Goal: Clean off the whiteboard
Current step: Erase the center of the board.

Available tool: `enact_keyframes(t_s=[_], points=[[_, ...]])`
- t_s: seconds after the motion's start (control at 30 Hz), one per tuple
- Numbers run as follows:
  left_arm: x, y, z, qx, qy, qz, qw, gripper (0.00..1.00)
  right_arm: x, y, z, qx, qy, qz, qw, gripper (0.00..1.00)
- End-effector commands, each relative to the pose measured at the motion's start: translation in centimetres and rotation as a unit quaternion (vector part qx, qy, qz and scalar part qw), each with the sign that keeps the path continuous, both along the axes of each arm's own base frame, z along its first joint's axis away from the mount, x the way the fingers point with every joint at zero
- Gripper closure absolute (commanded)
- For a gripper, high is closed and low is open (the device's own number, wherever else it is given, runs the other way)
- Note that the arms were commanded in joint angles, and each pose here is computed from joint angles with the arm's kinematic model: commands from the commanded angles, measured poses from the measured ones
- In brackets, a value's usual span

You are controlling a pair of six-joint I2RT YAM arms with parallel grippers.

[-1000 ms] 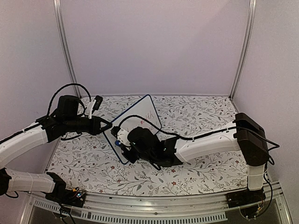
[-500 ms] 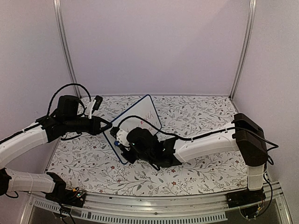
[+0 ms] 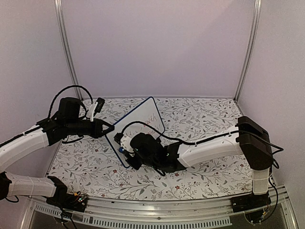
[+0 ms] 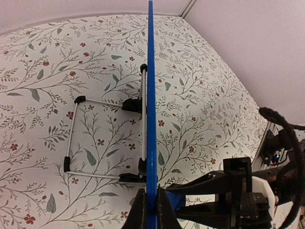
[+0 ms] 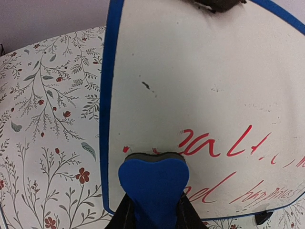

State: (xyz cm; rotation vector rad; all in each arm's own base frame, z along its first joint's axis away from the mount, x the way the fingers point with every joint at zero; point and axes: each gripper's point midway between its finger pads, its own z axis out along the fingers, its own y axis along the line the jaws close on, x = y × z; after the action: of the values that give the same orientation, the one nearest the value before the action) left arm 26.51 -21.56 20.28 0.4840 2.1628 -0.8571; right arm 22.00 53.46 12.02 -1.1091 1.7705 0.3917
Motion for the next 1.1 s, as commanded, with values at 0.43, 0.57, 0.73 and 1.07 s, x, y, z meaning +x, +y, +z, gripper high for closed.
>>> enact_keyframes(t_s=[0.43,0.57,0.73,1.07], points=[[-0.3,-0.4,0.7,-0.011,-0.004,-0.012,1.0,1.0,0.0,1.5,1.3,-0.008,-0.026,0.004,1.0,0.84],[-0.4,-0.3,0.8,-0.011,-0.006,-0.011,1.0,1.0,-0.1,1.3,-0.1,-0.022,-0.021,-0.001,1.0,0.84],[-0.4,-0.3,0.7,-0.01,-0.005,-0.011,1.0,1.0,-0.7,0.8,-1.3,-0.033,-0.014,-0.002,0.999,0.84],[-0.4,-0.3,0.8,-0.012,-0.006,-0.011,1.0,1.0,-1.0,-0.4,-2.7,-0.047,-0.005,-0.011,0.999,0.84]])
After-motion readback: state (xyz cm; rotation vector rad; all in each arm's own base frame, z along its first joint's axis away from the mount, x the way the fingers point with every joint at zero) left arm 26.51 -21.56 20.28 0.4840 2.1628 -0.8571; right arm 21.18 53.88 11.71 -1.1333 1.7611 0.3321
